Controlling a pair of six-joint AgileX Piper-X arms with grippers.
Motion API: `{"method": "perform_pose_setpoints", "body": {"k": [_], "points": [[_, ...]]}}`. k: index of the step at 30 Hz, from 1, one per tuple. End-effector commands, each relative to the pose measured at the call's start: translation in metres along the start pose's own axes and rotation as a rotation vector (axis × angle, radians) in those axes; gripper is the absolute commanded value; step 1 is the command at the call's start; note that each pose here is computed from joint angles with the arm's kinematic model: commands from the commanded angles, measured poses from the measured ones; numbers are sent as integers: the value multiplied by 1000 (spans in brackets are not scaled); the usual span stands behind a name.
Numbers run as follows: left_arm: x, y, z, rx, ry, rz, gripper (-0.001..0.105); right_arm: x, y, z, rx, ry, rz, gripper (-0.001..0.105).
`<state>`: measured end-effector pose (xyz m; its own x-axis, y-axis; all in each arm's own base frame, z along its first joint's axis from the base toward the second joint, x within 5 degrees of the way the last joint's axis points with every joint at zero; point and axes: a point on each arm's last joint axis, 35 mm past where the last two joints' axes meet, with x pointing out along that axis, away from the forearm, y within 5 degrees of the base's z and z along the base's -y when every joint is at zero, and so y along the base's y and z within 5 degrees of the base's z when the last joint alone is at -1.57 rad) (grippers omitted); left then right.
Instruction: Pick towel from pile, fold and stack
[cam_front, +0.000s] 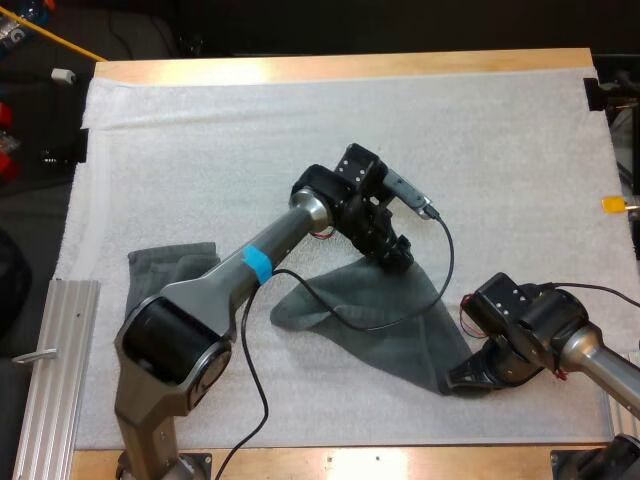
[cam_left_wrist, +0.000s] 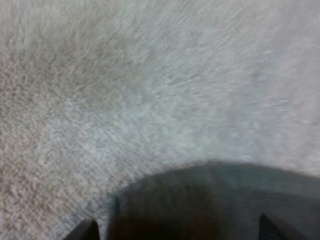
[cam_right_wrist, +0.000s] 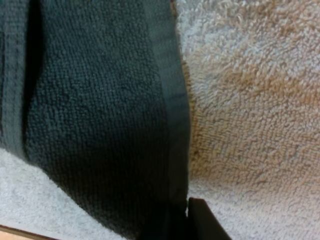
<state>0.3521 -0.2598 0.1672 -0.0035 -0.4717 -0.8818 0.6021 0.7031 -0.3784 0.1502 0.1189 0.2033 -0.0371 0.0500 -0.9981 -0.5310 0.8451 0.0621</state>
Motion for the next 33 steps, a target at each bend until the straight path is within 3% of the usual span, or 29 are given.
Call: {"method": "perform_pose_setpoints", "body": {"k": [1,13,15,19,25,33], "points": [[-2,0,2,-1,2,27,62,-1,0,-1,5,-6,4,0],[18,2,-7,-30,102,48,60,-1,0,0,11,-14,5,0],[18,2,-8,-30,109,49,53,-1,0,0,11,-14,5,0],[18,1,-9,-35,116,50,27,-1,0,0,11,-14,5,0],[18,1,-12,-47,148,51,2,-1,0,2,19,-28,6,0],[10,-2,-11,-37,135,50,0,-2,1,5,45,-59,10,0]]}}
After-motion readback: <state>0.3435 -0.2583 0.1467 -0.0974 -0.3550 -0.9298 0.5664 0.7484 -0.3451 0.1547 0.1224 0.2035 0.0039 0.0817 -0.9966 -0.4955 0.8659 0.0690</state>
